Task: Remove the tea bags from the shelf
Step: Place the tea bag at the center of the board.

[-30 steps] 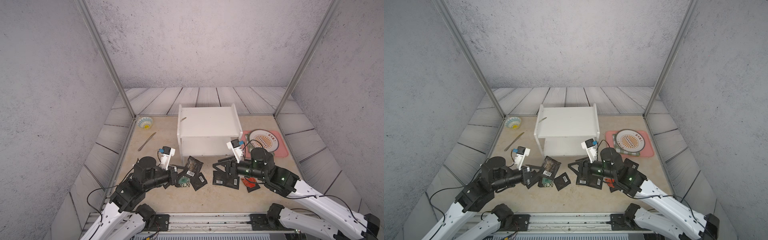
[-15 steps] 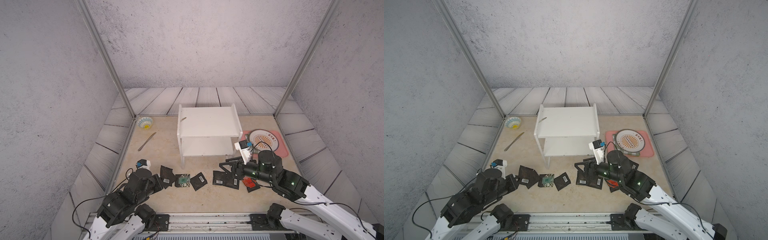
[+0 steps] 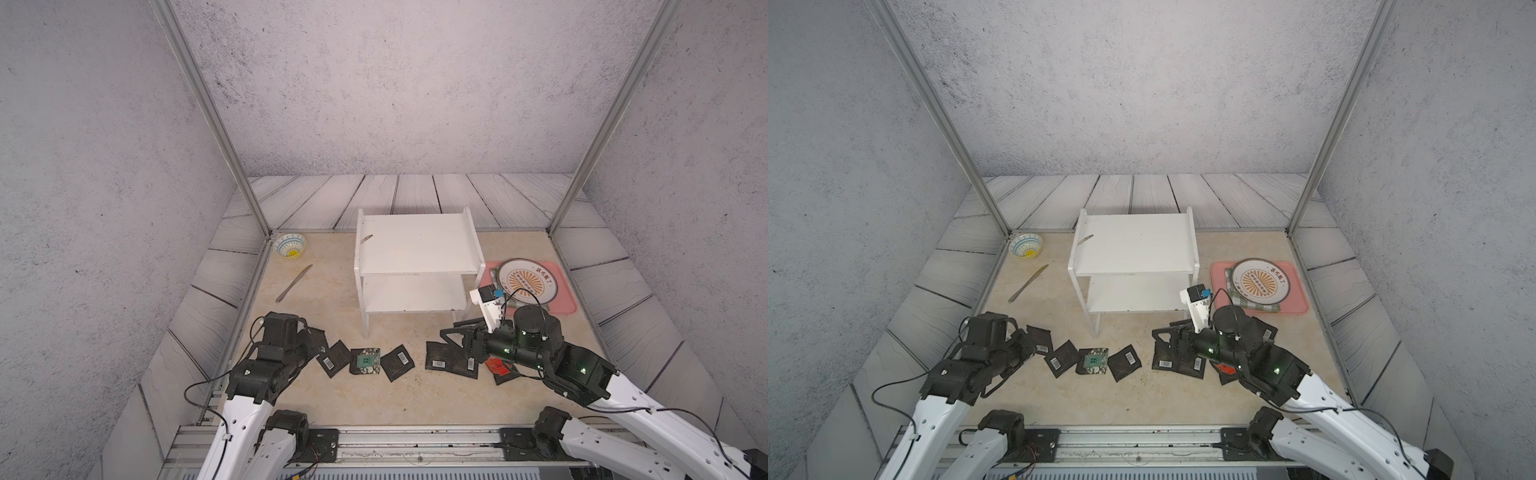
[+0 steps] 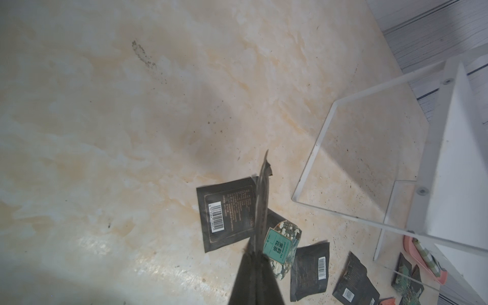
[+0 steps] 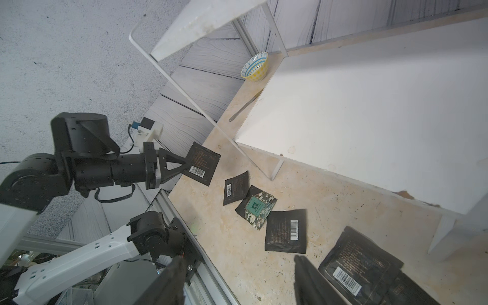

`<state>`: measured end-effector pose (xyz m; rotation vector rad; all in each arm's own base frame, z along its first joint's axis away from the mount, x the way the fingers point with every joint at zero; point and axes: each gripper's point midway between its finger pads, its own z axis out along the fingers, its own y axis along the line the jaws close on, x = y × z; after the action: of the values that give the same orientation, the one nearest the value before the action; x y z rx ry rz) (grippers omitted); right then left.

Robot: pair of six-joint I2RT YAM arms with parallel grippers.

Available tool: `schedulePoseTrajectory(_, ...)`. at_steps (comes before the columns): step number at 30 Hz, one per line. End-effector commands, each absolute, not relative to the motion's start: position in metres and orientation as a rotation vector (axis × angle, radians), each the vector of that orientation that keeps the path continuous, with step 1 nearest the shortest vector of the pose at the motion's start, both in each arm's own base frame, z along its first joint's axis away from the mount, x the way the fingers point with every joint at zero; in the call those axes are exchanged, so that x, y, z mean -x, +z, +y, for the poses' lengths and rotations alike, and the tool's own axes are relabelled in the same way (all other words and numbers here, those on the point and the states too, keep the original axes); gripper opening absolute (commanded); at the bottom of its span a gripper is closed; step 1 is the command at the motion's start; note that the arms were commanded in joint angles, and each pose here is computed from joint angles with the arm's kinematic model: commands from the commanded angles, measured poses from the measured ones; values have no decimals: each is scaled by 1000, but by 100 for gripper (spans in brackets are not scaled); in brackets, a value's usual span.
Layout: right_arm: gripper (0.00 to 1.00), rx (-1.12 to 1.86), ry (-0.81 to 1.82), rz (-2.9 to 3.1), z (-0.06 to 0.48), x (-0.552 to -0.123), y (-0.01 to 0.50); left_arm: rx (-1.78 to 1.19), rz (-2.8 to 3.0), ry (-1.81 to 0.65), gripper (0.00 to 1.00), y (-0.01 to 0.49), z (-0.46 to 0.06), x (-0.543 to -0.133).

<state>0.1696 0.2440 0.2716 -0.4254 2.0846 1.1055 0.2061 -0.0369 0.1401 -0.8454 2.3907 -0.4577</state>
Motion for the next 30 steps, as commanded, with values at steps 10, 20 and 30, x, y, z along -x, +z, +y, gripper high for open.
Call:
schedulePoseTrajectory(10, 68, 396, 1102, 2063, 240, -172, 272, 1045, 2351, -421, 0, 98, -6, -219)
schedulePoseTrajectory(20, 68, 392, 1102, 2060, 240, -172, 272, 1167, 2366, -322, 7, 69, 16, -212)
schedulePoseTrajectory(30, 68, 396, 1106, 2054, 240, -172, 275, 1230, 2374, -265, 24, 62, 22, -202)
